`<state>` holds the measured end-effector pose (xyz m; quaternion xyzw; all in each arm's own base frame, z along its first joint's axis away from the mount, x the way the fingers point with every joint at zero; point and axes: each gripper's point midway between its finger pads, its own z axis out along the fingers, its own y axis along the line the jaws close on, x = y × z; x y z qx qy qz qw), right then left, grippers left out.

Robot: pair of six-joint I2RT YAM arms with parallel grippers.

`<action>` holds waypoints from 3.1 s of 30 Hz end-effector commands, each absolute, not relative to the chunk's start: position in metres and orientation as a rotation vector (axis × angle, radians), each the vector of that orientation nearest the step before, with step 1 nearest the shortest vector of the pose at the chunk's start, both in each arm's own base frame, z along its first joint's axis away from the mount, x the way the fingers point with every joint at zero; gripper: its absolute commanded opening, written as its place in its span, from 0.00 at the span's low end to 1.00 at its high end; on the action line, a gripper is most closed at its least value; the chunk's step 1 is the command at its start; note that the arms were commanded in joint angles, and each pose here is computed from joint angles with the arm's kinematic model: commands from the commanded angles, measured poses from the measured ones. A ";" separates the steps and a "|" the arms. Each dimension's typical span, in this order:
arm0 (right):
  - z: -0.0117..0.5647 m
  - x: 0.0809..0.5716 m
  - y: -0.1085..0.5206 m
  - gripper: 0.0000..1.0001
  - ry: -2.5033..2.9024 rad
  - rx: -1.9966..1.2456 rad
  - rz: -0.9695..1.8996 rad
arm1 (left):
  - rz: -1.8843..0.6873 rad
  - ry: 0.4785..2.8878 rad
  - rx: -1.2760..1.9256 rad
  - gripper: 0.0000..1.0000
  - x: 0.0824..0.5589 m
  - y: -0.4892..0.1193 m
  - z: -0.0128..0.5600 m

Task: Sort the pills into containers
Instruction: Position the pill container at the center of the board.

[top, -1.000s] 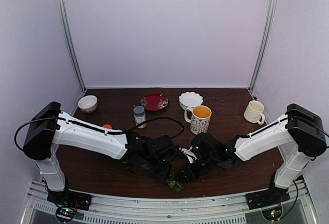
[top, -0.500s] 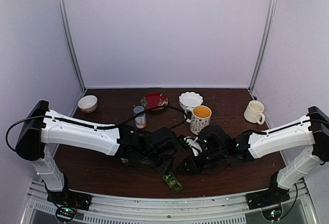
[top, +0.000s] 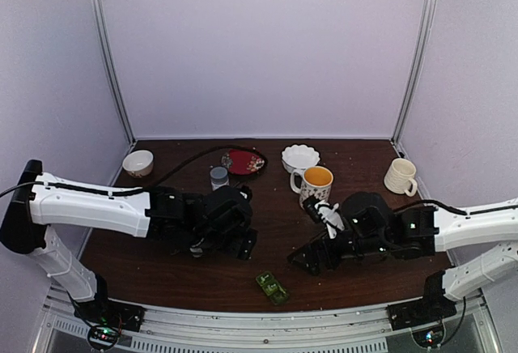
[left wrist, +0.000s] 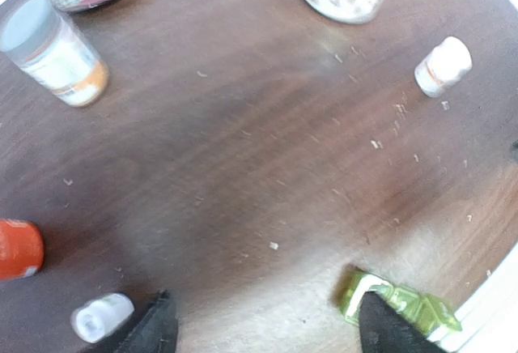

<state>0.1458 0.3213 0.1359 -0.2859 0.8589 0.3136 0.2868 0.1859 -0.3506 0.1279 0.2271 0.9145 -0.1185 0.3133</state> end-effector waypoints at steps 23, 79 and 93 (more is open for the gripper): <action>0.079 0.099 0.354 0.73 2.541 -0.923 0.426 | -0.152 2.359 0.237 0.98 0.200 -0.193 0.154; 0.133 0.256 0.345 0.55 2.313 -0.760 0.314 | -0.115 2.378 0.115 0.97 0.259 -0.141 0.189; 0.168 0.286 0.334 0.55 2.094 -0.728 0.304 | 0.138 2.501 0.229 0.96 0.299 -0.154 0.170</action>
